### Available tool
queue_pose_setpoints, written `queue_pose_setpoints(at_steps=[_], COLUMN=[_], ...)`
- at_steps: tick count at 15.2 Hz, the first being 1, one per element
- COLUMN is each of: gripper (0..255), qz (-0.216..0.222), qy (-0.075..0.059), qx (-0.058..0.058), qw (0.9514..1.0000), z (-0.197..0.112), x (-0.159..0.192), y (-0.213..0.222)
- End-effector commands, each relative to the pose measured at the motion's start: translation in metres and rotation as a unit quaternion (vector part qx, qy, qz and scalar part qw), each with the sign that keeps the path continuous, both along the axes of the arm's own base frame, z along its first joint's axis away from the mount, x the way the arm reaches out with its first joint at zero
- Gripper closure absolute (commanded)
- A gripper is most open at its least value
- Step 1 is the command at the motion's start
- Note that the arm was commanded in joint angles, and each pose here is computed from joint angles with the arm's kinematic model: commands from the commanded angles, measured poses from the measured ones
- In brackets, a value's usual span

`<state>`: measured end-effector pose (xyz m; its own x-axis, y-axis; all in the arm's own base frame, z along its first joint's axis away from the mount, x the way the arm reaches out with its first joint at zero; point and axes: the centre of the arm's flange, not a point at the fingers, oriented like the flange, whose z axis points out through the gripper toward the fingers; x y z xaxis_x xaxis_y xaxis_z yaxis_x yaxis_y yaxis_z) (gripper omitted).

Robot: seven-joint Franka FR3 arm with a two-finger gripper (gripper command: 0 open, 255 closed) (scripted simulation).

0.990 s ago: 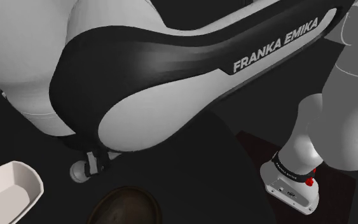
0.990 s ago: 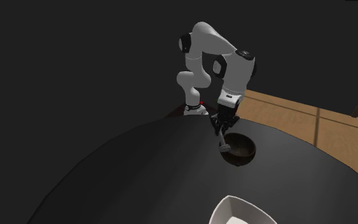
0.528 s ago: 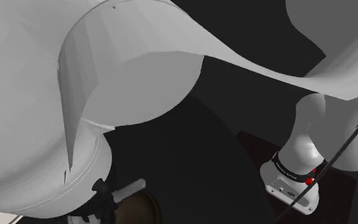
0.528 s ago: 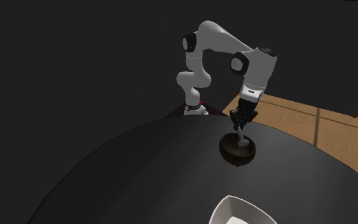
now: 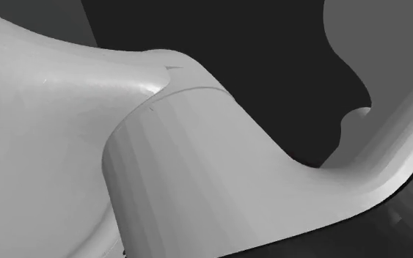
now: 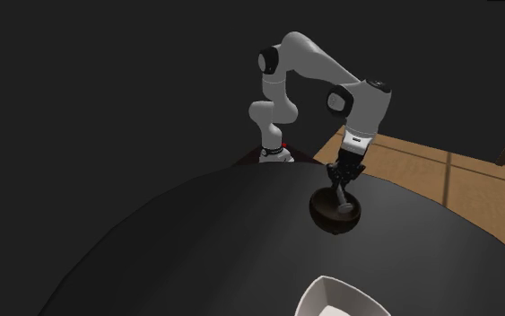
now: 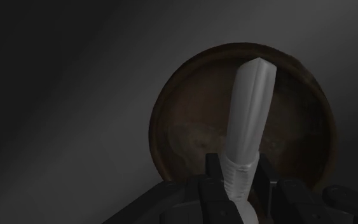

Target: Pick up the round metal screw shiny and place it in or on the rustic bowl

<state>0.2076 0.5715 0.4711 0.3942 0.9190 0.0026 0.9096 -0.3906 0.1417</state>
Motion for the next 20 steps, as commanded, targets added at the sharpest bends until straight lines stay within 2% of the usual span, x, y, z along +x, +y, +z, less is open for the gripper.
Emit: queue_pose_setpoints(at_steps=[1, 7, 15, 16, 20], gripper=[255, 255, 255, 0, 0], qz=[0.0, 0.0, 0.0, 0.0, 0.0], qy=[0.0, 0.0, 0.0, 0.0, 0.0], qx=[0.0, 0.0, 0.0, 0.0, 0.0], qw=[1.0, 1.0, 1.0, 1.0, 1.0], z=[-0.01, -0.04, -0.04, -0.04, -0.04], x=[0.0, 0.0, 0.0, 0.0, 0.0], y=[0.001, 0.001, 0.001, 0.001, 0.001])
